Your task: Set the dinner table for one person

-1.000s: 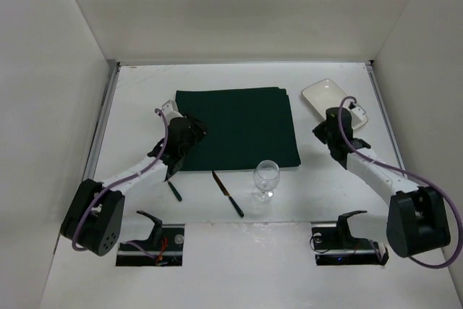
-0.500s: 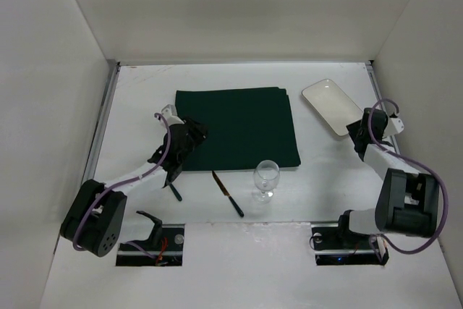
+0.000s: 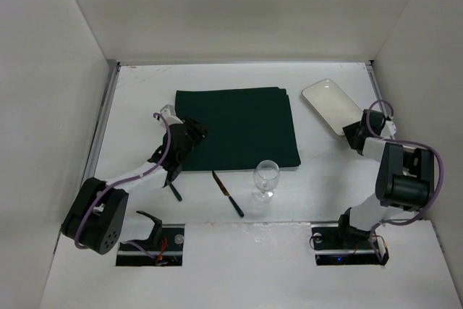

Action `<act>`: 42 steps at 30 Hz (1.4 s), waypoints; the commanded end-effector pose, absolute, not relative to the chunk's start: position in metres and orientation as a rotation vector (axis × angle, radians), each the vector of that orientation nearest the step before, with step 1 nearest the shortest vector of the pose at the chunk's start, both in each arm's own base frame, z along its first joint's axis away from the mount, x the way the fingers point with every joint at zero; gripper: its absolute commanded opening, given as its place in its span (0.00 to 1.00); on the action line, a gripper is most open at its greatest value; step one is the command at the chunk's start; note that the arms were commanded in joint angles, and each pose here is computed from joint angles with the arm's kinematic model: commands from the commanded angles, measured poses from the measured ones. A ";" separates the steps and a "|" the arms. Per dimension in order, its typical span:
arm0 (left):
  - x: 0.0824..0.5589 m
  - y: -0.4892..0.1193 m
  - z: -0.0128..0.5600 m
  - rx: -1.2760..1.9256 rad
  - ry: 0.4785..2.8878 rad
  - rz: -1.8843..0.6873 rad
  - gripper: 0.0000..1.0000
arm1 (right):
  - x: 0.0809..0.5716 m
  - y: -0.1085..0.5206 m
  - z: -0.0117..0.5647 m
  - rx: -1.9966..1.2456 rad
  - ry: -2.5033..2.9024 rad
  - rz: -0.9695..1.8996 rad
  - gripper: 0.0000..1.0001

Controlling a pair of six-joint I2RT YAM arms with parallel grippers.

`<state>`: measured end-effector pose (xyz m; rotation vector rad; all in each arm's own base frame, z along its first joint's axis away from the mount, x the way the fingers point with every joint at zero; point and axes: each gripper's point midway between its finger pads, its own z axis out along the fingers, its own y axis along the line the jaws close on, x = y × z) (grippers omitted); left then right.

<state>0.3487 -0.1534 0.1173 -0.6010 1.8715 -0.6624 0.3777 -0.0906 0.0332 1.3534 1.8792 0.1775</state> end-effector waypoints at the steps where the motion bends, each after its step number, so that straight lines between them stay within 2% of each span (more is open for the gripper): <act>1: 0.353 -0.155 0.127 -0.600 1.822 -0.695 0.39 | 0.401 -0.094 0.050 1.332 1.804 0.254 0.45; 5: 0.354 -0.154 0.126 -0.603 1.822 -0.692 0.39 | 0.406 -0.092 0.048 1.349 1.796 0.272 0.38; 9: 0.354 -0.153 0.125 -0.606 1.822 -0.690 0.39 | 0.410 -0.091 0.048 1.380 1.774 0.299 0.17; 13: 0.353 -0.150 0.127 -0.610 1.811 -0.681 0.39 | 0.411 -0.087 0.059 1.387 1.687 0.377 0.05; 20: 0.354 -0.146 0.125 -0.623 1.809 -0.667 0.39 | 0.421 -0.078 0.133 1.262 1.521 0.540 0.02; 27: 0.358 -0.139 0.124 -0.631 1.804 -0.641 0.39 | 0.430 -0.043 0.219 1.061 1.413 0.745 0.01; 33: 0.358 -0.136 0.123 -0.636 1.804 -0.632 0.39 | 0.436 0.030 0.262 0.833 1.478 0.950 0.01; 42: 0.354 -0.106 0.135 -0.706 1.721 -0.595 0.39 | 0.434 0.179 0.254 0.402 1.739 1.201 0.01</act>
